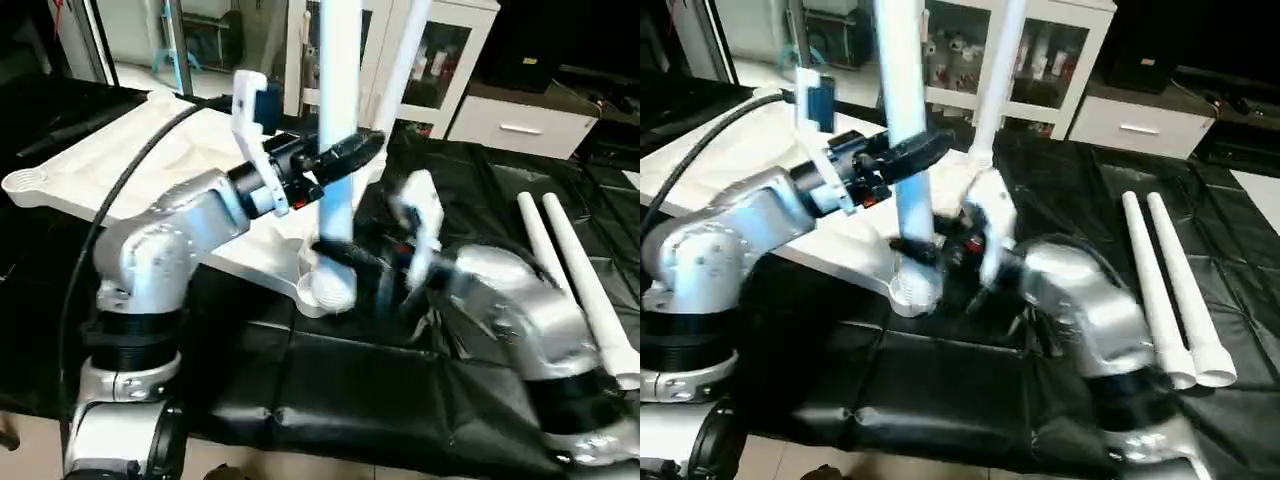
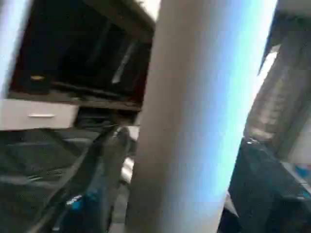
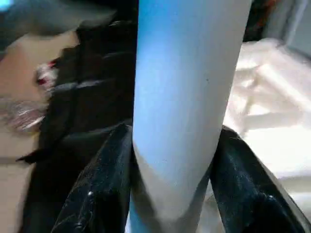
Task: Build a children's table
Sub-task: Pick table leg
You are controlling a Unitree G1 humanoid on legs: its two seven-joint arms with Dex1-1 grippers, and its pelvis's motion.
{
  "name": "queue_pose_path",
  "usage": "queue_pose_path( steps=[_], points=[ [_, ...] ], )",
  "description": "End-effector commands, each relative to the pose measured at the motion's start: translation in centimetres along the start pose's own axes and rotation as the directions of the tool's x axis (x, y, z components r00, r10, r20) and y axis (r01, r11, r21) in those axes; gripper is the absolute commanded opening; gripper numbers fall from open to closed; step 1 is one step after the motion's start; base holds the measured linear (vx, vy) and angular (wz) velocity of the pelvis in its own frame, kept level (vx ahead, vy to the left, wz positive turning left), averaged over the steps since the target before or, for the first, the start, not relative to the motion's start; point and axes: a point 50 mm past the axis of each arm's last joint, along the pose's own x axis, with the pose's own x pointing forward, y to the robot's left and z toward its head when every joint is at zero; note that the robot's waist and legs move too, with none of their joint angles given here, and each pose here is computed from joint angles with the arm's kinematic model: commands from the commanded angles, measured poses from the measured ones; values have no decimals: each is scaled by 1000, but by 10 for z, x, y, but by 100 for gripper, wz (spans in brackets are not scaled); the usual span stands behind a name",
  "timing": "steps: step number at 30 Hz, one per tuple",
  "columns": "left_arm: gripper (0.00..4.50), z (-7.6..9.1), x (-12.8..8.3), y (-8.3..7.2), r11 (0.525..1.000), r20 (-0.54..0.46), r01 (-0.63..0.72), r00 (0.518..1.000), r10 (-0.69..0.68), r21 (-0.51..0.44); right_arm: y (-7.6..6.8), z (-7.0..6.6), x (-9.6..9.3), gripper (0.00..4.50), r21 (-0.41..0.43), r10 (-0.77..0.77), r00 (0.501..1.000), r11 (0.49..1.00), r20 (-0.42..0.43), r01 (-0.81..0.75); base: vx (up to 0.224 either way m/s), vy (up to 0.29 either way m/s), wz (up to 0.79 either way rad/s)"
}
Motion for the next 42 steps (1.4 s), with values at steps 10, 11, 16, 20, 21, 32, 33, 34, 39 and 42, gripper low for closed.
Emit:
queue_pose_path(
  steps=[10,11,16,20,21,32,33,34,39,42],
  points=[
    [351,5,-5,-15,976,36,192,981,-189,-101,4,14,-29,184,74,155,988,985,13,-156,0,0,0],
    [351,2,-7,-17,972,20,214,977,-213,-101,6,14,-29,184,83,169,986,982,14,-170,0,0,0],
    [317,-4,-9,-20,970,-35,228,972,-232,-83,10,13,-31,184,105,206,979,973,-8,-204,0,0,0],
    [290,-4,-8,-19,974,-50,214,975,-218,-73,10,12,-31,184,110,207,978,973,-15,-205,0,0,0],
    [278,-4,-8,-18,975,-49,209,976,-213,-73,10,11,-31,184,110,208,978,973,-17,-205,0,0,0],
    [189,-3,-9,-15,978,-39,196,979,-199,-77,12,11,-32,184,115,217,976,970,-28,-213,0,0,0],
    [189,-3,-9,-15,978,-38,194,980,-198,-76,12,11,-32,184,115,217,976,970,-29,-213,0,0,0],
    [189,-3,-9,-14,981,-39,181,982,-184,-70,12,11,-32,184,114,217,976,970,-30,-213,0,0,0],
    [175,-1,-7,-12,988,-40,152,987,-153,-40,12,11,-33,184,113,215,976,971,-32,-210,0,0,0],
    [175,2,-5,-11,993,-41,112,993,-111,27,11,11,-32,184,104,205,978,974,-34,-201,0,0,0]
  ],
)
